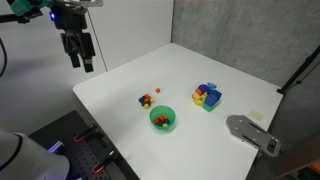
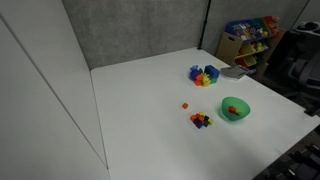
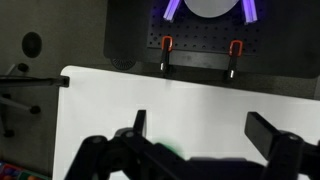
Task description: Put a small orange block in the bowl
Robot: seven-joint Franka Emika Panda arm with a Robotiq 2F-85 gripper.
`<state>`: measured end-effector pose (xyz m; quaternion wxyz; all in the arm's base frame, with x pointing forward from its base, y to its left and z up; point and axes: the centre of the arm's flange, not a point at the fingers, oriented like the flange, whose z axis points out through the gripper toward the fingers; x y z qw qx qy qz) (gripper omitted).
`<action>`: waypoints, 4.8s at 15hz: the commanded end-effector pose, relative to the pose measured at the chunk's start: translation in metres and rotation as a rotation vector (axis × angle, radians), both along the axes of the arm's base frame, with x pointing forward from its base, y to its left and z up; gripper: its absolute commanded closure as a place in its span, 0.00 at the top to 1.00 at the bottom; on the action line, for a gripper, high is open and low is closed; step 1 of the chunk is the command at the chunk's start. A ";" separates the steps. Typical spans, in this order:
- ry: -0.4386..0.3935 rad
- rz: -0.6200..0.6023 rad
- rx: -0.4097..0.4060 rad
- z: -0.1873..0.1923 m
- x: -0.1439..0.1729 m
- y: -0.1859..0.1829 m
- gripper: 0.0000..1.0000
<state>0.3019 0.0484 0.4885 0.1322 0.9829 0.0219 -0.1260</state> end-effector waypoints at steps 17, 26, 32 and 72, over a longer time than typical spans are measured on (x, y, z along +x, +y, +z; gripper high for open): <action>-0.202 0.077 0.109 -0.064 0.130 0.036 1.00; -0.276 0.071 0.184 -0.124 0.209 0.049 1.00; -0.293 0.065 0.214 -0.176 0.259 0.057 1.00; -0.354 0.057 0.236 -0.405 0.374 0.059 1.00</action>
